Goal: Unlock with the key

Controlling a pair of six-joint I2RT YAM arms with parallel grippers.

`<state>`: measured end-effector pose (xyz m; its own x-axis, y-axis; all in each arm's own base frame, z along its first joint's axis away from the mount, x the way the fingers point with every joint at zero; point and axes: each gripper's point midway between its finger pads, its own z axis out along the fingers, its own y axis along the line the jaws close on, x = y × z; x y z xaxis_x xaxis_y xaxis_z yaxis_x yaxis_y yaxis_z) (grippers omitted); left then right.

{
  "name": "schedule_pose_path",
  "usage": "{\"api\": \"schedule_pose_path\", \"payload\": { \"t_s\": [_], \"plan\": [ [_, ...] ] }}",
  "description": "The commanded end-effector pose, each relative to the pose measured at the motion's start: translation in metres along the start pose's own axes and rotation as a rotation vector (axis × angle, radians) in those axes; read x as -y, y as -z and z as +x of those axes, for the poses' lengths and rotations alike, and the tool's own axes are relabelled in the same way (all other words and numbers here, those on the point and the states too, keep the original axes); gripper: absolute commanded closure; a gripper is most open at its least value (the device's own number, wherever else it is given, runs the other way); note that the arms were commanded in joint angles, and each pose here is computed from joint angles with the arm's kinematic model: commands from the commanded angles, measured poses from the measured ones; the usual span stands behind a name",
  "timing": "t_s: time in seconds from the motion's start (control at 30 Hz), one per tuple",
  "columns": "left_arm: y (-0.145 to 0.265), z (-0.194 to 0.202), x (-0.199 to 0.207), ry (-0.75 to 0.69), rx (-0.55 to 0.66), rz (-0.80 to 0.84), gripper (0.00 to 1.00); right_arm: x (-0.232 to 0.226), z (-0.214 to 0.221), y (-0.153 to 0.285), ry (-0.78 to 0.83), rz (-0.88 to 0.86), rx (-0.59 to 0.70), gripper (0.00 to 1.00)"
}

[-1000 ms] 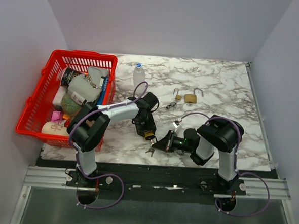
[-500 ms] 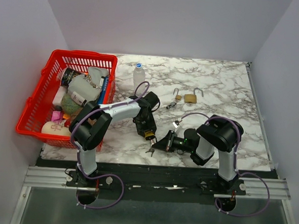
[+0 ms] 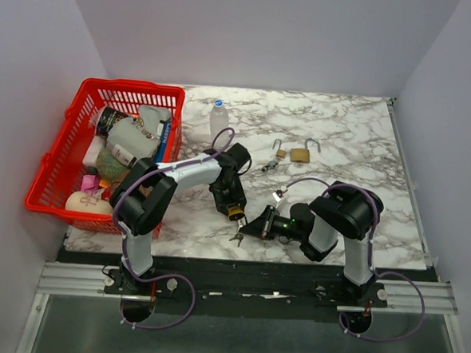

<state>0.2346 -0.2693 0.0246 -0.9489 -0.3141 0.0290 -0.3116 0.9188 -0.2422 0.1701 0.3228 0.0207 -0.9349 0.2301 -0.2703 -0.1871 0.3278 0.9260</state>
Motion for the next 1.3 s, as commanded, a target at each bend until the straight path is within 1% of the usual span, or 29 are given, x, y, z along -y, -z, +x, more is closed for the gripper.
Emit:
{"api": "schedule_pose_path", "payload": {
  "t_s": [0.0, 0.23, 0.5, 0.8, 1.27],
  "plan": [
    [-0.007, -0.009, -0.005, 0.018, 0.001, -0.026, 1.00, 0.010, 0.010, 0.008, 0.076, 0.004, 0.014, 0.99],
    [-0.004, -0.019, -0.004, 0.024, 0.019, -0.024, 1.00, 0.011, 0.015, 0.010, 0.067, 0.011, 0.004, 0.99],
    [-0.003, -0.016, -0.006, 0.033, 0.020, -0.019, 1.00, 0.011, 0.012, 0.004, 0.082, 0.009, 0.007, 0.99],
    [-0.007, -0.001, -0.009, 0.018, -0.001, -0.020, 1.00, 0.011, 0.004, -0.008, 0.103, 0.005, 0.016, 0.99],
    [-0.017, 0.023, -0.010, -0.010, -0.036, -0.032, 1.00, 0.014, -0.003, -0.013, 0.117, 0.006, 0.033, 0.99]
  ]
}}
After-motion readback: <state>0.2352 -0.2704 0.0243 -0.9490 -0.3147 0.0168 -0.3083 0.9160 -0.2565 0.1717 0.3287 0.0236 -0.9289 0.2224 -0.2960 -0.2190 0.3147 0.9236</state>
